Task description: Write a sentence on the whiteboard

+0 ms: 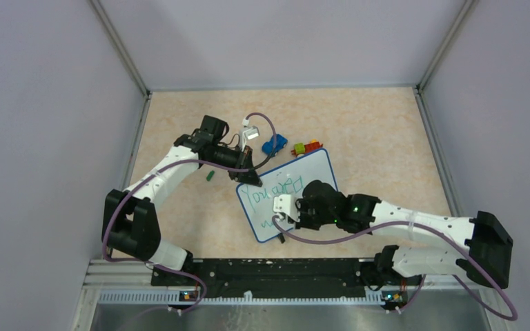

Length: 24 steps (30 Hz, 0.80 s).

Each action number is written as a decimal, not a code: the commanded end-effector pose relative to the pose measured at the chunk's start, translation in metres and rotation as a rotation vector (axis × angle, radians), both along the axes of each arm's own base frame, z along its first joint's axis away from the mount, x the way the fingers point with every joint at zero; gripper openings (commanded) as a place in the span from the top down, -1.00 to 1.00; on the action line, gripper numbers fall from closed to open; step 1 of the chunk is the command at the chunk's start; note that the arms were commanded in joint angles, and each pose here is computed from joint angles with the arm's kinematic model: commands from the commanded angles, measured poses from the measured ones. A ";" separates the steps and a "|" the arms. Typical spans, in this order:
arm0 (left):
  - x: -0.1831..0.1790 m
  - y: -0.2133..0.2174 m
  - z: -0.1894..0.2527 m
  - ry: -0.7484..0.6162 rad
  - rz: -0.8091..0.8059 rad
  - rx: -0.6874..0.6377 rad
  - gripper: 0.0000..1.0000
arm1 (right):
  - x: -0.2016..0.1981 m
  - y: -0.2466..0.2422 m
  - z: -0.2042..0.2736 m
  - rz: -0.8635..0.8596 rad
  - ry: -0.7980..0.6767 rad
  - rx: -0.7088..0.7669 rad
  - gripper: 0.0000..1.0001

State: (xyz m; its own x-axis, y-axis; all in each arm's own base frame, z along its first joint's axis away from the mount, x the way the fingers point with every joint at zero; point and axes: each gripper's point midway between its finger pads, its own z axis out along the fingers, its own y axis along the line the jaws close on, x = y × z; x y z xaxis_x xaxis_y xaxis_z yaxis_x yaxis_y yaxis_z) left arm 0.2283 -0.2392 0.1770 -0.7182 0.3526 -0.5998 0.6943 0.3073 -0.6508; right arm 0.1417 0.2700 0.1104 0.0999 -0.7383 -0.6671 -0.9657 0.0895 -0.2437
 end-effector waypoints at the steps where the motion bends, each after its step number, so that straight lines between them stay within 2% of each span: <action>1: 0.003 -0.001 -0.008 -0.003 0.000 0.016 1.00 | -0.006 0.004 -0.004 0.042 0.007 -0.009 1.00; 24: 0.004 -0.001 -0.007 -0.003 0.002 0.014 1.00 | 0.026 0.004 0.034 -0.105 -0.044 0.116 1.00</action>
State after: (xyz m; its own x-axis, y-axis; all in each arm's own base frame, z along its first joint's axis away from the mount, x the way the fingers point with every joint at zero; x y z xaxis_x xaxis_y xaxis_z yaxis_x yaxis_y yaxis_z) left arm 0.2284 -0.2392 0.1770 -0.7182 0.3527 -0.5998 0.6943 0.3076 -0.6506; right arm 0.1488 0.2676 0.1145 0.0516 -0.7231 -0.6888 -0.9644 0.1430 -0.2224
